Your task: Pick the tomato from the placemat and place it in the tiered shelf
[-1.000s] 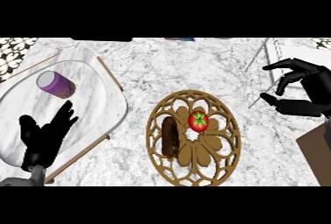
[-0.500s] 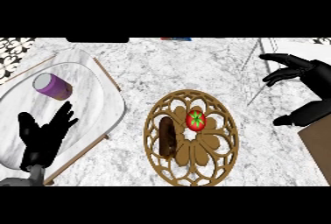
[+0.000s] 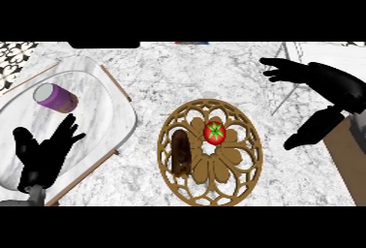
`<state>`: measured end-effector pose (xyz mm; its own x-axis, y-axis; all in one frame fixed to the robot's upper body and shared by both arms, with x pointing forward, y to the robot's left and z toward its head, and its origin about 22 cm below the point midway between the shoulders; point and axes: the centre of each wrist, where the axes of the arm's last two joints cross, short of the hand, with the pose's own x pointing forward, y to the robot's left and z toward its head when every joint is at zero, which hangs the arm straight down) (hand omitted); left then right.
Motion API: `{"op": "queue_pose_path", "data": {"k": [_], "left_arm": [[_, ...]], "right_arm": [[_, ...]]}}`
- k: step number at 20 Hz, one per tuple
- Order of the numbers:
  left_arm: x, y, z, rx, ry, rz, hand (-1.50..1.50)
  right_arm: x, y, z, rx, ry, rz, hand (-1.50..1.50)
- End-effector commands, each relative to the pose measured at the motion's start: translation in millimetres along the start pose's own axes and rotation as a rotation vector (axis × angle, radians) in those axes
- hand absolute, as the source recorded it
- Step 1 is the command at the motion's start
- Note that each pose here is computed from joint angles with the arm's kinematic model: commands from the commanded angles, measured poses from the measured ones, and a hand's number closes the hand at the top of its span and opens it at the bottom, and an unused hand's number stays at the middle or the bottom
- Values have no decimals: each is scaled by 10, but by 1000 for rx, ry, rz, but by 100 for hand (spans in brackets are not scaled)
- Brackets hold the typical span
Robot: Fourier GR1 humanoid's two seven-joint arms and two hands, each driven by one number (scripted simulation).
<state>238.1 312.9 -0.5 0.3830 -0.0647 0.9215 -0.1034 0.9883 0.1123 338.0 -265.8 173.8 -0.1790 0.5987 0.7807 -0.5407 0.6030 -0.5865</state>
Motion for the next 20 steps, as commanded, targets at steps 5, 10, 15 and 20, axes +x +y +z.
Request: {"op": "queue_pose_path", "data": {"k": [5,10,15,20], "left_arm": [[-277,-212,-54,-44,74,37,0],[-193,-146,-145,-40,73,48,0],[-43,-257,-137,-28,54,38,0],[-222,-255,-73,-32,80,55,0]], "right_arm": [[608,508,-322,-63,146,130,-150],[679,660,-557,-3,245,173,-150],[724,819,-596,37,285,237,-150],[636,975,-583,34,355,274,-150]]}}
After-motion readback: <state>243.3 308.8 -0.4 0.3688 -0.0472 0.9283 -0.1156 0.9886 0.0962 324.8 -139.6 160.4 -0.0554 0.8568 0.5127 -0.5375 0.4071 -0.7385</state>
